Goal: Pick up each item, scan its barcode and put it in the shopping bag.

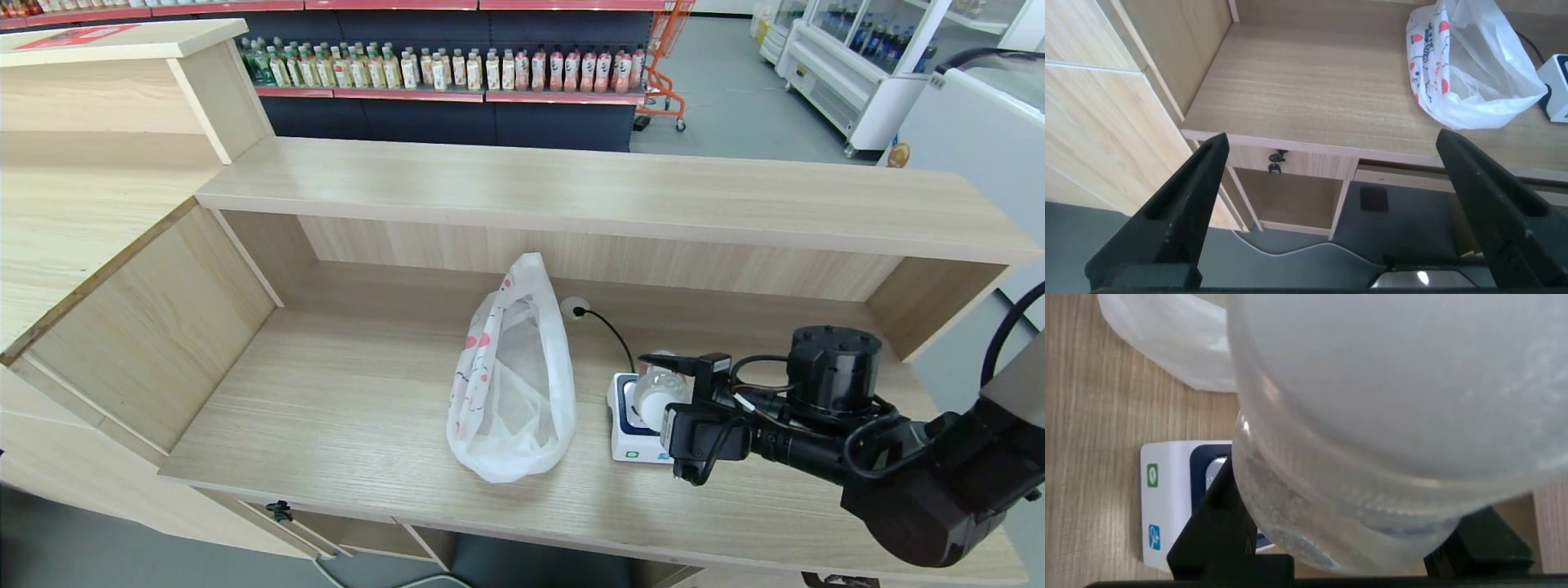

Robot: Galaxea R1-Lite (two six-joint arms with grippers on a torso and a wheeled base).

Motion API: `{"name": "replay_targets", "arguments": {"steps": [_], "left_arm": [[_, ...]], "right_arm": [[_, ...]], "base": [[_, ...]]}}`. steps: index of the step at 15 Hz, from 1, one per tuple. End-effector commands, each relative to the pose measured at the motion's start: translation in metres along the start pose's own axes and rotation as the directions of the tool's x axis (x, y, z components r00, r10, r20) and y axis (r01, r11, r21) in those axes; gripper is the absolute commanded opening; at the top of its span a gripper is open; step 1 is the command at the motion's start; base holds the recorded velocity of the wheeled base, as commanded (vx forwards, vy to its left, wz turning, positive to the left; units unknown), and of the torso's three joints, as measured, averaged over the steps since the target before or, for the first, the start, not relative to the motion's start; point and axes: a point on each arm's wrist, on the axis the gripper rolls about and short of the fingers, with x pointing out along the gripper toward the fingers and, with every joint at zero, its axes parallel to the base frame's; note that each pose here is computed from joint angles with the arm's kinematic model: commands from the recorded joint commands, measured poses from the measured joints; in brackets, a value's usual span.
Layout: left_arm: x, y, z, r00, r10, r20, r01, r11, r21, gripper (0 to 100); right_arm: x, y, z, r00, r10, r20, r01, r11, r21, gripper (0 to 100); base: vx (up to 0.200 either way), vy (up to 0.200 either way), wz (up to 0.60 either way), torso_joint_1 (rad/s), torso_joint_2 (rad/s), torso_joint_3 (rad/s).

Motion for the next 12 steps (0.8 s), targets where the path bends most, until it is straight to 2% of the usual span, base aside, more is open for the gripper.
{"name": "replay_targets", "arguments": {"steps": [1,5,12], "left_arm": [[0.000,0.000,0.000,1.000,0.001,-0.001,-0.001,1.000,0.000,100],[0.000,0.000,0.000,1.000,0.001,0.001,-0.001,1.000,0.000,100],[0.000,0.000,0.000,1.000,0.001,0.001,-0.001,1.000,0.000,100]], "right_arm": [[0.007,0.013,-0.005,0.999,0.041,-0.007,-0.041,0.999,0.017,0],[0.013,0.020,-0.009,0.998,0.061,-0.010,-0.061,0.998,0.021,0],[0.026,0.021,-0.013,0.999,0.036,0.000,-0.036,0.999,0.014,0]], "base": [[0.000,0.000,0.00,0.000,0.00,0.000],[0.000,0.000,0.00,0.000,0.00,0.000],[0.000,0.000,0.00,0.000,0.00,0.000]]}}
